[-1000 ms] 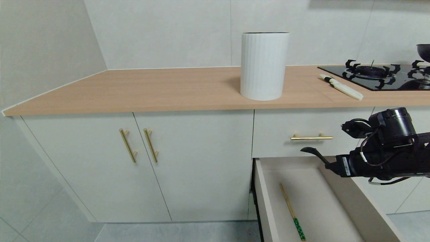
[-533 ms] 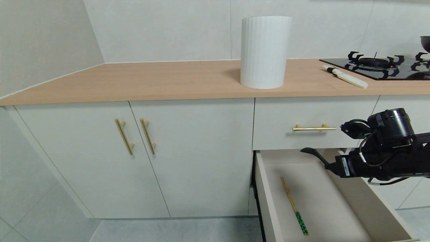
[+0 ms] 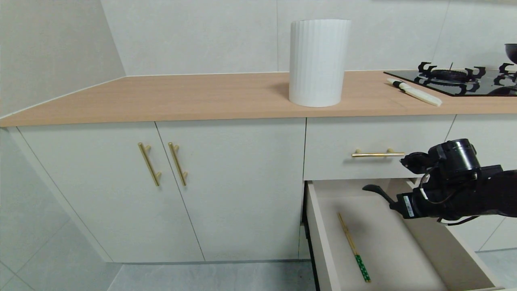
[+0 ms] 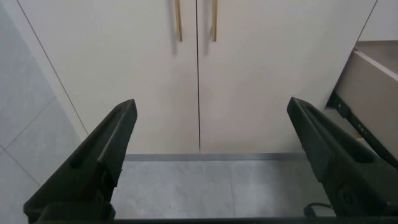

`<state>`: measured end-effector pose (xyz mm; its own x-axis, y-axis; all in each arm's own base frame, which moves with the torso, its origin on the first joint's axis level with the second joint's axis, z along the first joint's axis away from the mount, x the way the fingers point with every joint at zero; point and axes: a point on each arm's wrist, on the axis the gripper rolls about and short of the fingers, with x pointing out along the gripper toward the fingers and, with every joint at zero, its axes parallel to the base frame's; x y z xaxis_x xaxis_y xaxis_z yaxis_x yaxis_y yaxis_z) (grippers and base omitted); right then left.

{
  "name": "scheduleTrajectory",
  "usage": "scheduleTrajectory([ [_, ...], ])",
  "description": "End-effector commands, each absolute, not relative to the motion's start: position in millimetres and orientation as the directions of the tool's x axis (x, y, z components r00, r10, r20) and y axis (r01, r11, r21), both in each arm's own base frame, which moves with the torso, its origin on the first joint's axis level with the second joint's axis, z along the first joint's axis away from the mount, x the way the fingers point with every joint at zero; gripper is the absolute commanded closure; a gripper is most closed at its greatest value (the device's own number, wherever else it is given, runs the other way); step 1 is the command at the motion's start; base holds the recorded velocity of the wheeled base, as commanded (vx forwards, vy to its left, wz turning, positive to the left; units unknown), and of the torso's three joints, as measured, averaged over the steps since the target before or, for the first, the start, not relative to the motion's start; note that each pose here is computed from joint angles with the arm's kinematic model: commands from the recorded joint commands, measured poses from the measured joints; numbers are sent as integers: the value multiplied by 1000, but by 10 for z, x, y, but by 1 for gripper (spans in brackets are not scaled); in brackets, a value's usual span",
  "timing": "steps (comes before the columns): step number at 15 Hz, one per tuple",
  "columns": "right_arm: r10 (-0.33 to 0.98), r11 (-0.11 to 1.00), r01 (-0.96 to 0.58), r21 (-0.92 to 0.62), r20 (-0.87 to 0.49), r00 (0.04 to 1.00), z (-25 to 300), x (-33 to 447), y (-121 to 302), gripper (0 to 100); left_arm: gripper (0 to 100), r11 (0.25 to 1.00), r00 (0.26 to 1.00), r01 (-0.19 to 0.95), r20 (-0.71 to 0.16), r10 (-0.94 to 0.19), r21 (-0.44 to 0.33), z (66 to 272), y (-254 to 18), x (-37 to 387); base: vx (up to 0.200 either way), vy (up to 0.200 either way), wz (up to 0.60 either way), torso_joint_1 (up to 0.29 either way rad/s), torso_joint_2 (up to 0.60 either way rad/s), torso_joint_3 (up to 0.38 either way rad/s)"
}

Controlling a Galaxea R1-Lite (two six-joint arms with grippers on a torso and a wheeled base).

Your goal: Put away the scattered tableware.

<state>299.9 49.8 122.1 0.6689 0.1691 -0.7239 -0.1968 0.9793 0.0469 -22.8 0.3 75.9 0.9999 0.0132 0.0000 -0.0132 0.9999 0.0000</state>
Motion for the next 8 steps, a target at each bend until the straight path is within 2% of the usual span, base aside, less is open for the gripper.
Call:
scheduleTrajectory([
  [1,124,986,-166,21,-760,638,881,3189,523,100,0,1000,1000,-14,0,14,0,759,3,-228,0,0,0,0,0,0],
  [3,98,992,-118,31,-775,624,590,3341,542,100,0,1000,1000,-14,0,14,0,759,3,-228,0,0,0,0,0,0],
  [8,54,997,-71,17,-824,564,173,3506,561,100,0,1000,1000,-14,0,14,0,759,3,-228,0,0,0,0,0,0],
])
